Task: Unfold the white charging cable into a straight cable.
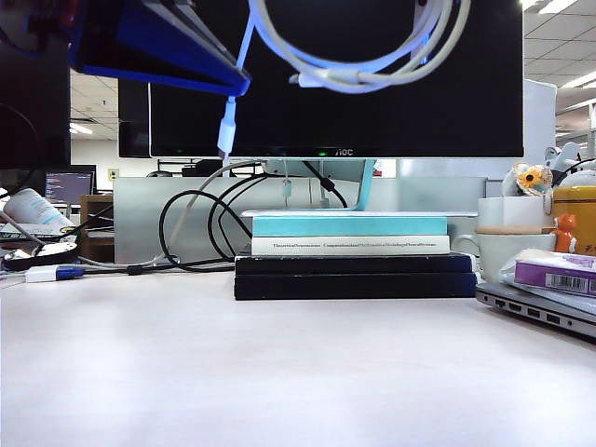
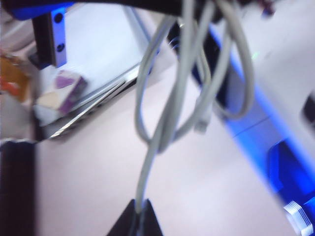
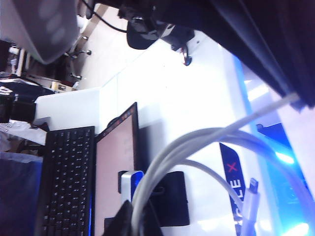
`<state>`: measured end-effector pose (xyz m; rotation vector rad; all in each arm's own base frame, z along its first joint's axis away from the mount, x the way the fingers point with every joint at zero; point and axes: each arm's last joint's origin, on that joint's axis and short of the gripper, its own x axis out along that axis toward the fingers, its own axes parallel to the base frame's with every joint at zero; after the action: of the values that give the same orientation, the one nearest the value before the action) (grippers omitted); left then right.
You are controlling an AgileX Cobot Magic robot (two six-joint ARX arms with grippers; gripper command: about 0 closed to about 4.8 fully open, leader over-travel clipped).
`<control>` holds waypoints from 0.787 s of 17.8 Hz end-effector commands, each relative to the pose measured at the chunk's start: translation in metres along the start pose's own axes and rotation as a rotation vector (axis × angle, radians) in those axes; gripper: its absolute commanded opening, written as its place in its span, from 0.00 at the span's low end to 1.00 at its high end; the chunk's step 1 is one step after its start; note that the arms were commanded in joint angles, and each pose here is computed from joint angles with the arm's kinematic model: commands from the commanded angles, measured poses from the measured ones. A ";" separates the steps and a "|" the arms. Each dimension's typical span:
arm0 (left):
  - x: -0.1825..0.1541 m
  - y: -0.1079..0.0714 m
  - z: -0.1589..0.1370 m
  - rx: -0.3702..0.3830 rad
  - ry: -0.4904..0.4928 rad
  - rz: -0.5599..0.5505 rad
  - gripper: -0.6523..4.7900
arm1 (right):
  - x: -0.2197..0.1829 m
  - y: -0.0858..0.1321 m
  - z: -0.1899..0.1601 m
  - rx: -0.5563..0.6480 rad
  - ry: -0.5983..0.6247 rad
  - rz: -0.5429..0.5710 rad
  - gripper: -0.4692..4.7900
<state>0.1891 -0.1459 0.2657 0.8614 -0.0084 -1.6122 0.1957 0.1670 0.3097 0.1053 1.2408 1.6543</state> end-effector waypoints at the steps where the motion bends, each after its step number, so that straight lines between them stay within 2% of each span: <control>1: -0.009 0.000 0.007 0.147 0.054 0.053 0.11 | -0.001 0.003 0.000 -0.007 -0.010 0.017 0.09; 2: -0.011 -0.001 0.009 0.173 0.052 0.061 0.11 | -0.001 0.002 0.001 -0.011 -0.011 0.014 0.09; 7: -0.020 -0.001 0.022 0.281 -0.079 0.088 0.11 | 0.001 -0.003 0.003 -0.013 -0.013 0.012 0.09; 10: -0.023 0.000 0.026 0.308 -0.118 0.100 0.11 | 0.006 -0.013 0.005 0.013 -0.001 0.019 0.09; 14: -0.028 -0.005 0.033 0.319 -0.242 0.068 0.11 | 0.009 -0.022 0.009 0.008 -0.019 0.031 0.09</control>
<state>0.1696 -0.1350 0.3004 0.9388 -0.4333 -1.6180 0.2103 0.1775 0.2914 0.1223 1.2650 1.6525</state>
